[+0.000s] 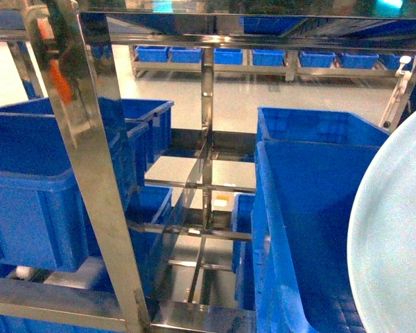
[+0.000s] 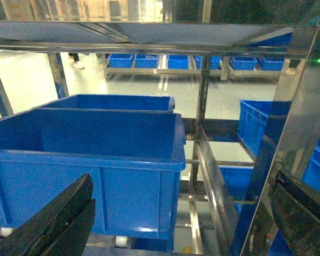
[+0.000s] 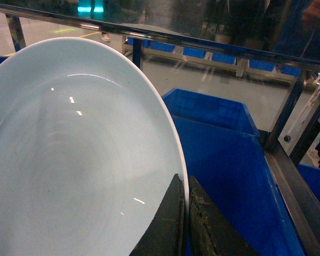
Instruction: Place blue tray on left shelf second layer neatly
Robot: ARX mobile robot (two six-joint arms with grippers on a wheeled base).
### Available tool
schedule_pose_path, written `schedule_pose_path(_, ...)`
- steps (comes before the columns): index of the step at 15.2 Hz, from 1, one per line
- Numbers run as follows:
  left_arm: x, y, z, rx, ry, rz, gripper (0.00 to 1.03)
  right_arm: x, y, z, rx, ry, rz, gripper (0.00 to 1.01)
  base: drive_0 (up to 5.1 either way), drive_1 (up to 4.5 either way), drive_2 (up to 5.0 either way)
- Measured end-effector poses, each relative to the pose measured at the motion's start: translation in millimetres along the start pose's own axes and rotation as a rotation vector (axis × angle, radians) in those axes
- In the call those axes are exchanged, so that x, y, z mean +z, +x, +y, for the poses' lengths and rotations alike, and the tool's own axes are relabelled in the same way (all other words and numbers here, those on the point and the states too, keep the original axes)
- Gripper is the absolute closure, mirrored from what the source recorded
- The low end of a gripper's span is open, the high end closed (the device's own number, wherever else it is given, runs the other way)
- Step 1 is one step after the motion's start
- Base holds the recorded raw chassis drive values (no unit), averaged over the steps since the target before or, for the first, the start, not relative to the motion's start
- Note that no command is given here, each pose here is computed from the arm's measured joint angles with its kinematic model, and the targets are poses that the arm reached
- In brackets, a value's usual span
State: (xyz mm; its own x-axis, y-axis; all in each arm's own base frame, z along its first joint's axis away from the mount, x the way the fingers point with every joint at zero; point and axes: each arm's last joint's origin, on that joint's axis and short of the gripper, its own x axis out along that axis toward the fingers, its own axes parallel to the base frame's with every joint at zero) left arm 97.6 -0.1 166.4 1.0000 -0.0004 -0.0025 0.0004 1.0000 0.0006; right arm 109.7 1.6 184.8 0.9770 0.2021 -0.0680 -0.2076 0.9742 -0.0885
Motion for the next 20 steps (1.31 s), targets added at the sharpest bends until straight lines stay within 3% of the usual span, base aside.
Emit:
schedule_pose_path(8,0.0,0,0.0,0.0,0.0,0.0,0.05,0.0,0,0.0,0.0,0.0,0.0,0.99,0.0,0.0,0.0)
schedule_pose_path(11,0.0,0,0.0,0.0,0.0,0.0,0.05,-3.2,13,6.9,0.065,0.004,0.043,0.99,0.0,0.0,0.0)
schedule_pose_path(20,0.0,0,0.0,0.0,0.0,0.0,0.05,-7.2,39,5.5,0.051,0.001,0.047,0.99,0.0,0.0,0.0)
